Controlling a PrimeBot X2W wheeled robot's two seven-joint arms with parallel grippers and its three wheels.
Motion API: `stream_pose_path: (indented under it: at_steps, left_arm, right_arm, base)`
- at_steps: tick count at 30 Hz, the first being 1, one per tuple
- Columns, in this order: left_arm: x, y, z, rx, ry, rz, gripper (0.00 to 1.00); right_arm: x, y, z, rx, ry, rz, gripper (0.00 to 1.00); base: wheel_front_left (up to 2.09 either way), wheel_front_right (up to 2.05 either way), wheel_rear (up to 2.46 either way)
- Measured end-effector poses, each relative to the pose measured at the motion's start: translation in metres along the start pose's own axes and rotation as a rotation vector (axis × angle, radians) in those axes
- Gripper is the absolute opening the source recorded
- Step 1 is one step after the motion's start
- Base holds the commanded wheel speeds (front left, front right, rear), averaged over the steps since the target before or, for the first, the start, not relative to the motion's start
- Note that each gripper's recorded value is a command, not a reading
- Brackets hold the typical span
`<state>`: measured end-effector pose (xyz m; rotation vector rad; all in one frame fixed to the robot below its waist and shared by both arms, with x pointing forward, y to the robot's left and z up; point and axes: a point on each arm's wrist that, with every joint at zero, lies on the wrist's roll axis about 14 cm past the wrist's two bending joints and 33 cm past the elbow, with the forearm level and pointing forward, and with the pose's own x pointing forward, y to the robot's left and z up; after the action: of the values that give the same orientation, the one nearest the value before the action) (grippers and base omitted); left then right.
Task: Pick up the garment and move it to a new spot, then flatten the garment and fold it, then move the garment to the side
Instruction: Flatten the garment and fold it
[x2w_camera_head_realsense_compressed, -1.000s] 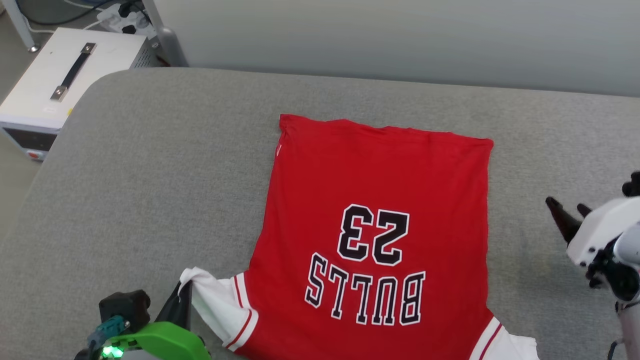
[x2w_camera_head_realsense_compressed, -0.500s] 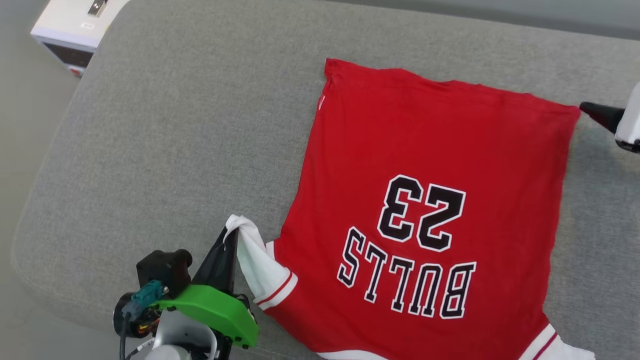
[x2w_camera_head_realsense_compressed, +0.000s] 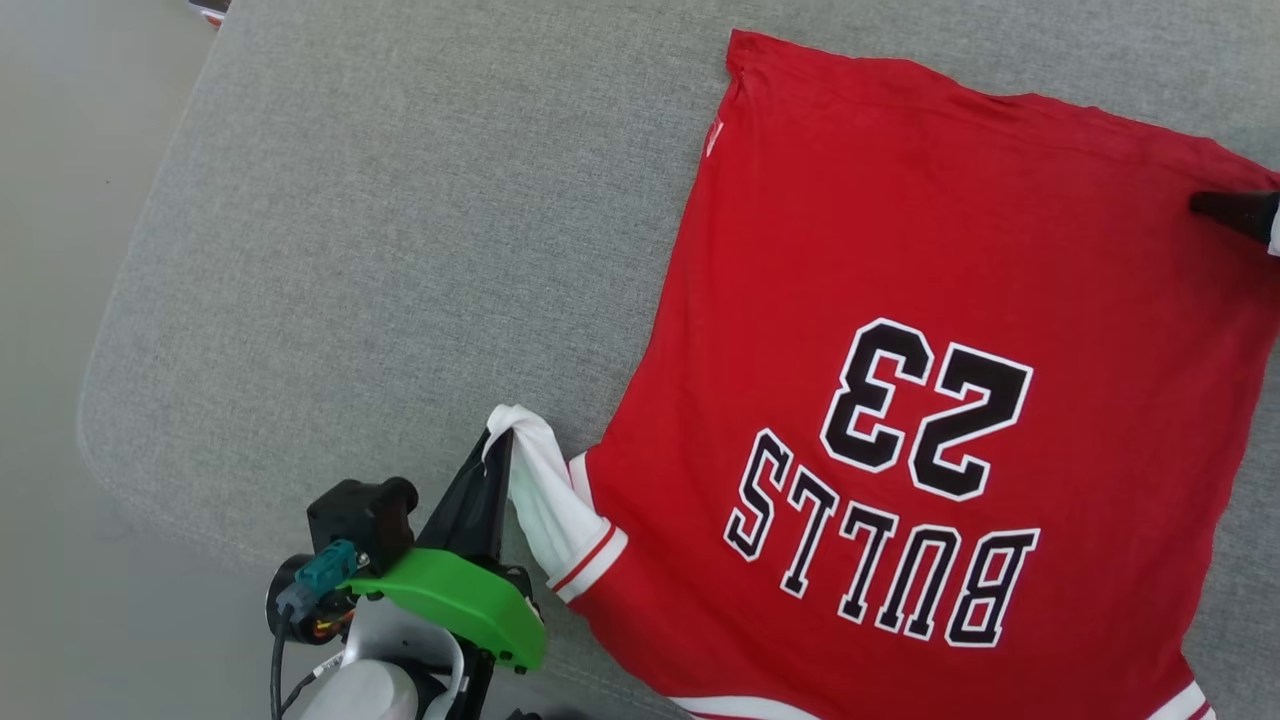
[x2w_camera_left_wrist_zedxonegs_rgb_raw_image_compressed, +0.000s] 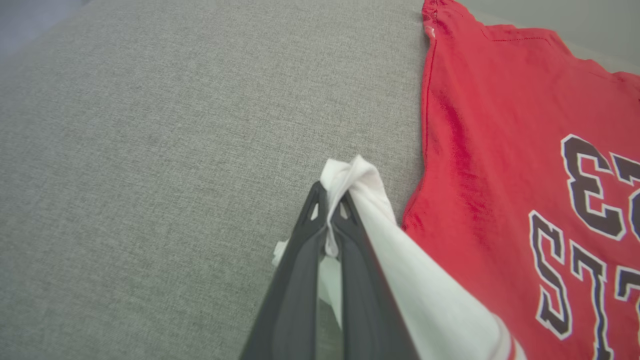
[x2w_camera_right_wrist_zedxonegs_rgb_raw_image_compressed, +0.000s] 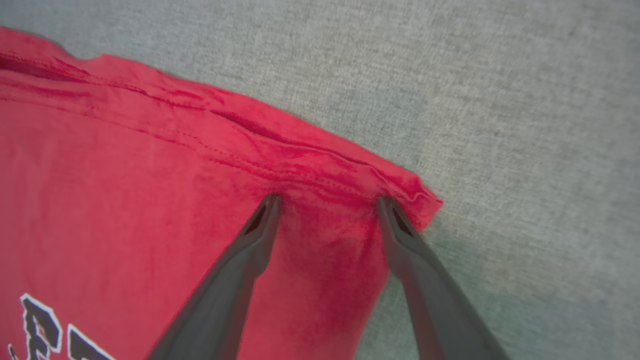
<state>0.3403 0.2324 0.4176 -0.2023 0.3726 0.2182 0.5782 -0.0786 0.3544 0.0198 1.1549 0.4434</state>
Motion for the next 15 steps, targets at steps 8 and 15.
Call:
stream_pose_path:
  at_steps: [8, 15]
  left_arm:
    - [0.0, 0.007, -0.001, 0.0, -0.004, 0.015, 0.0]
    - [-0.01, 0.02, 0.005, -0.021, -0.033, 0.037, 0.0]
  right_arm:
    - [-0.002, -0.001, -0.005, -0.046, 0.038, -0.014, 0.0]
    - [-0.032, 0.001, -0.012, -0.059, -0.066, -0.024, 0.0]
  base:
    - [0.0, 0.0, 0.0]
    - [0.0, 0.0, 0.0]
